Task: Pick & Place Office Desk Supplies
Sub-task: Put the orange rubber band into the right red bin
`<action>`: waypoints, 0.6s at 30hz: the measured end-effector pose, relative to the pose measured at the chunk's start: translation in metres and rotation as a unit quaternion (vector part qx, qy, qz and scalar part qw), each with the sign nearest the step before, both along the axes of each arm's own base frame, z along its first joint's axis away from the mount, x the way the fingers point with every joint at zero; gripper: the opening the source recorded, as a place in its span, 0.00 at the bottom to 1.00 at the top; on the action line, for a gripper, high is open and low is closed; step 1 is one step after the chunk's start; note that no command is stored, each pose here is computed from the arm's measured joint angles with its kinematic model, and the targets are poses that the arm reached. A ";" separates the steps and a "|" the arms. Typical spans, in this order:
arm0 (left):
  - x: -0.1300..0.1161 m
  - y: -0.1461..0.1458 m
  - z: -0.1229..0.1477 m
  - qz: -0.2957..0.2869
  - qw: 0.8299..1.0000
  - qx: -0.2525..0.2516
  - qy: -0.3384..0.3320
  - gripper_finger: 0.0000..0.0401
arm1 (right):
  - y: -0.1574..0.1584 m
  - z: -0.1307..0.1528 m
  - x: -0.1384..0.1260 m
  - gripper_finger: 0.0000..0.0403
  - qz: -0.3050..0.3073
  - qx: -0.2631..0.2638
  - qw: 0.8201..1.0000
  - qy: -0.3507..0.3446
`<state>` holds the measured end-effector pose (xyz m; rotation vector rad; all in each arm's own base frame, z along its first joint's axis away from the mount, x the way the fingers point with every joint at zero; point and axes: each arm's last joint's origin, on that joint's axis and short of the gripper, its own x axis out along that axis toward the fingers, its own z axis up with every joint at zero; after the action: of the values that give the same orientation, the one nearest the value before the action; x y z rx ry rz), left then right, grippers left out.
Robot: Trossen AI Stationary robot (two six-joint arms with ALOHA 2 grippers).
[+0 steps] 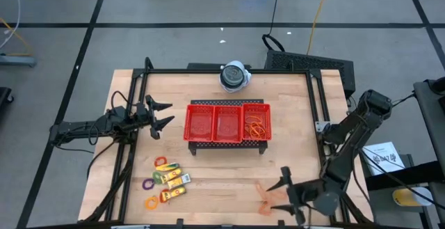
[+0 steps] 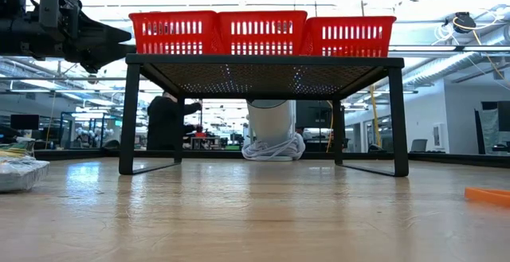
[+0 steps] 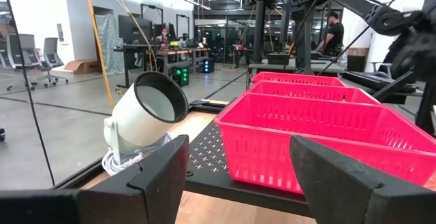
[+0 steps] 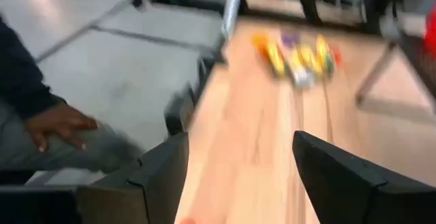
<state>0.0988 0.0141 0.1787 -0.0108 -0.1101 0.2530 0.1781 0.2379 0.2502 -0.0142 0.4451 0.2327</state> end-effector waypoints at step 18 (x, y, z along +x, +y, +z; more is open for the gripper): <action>0.000 0.000 0.000 0.000 1.000 0.000 0.000 0.66 | 0.002 -0.117 -0.005 0.60 -0.042 -0.089 0.944 0.315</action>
<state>0.0988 0.0141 0.1789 -0.0108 -0.1108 0.2533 0.1726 0.2402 0.1334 -0.0999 1.1025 0.1068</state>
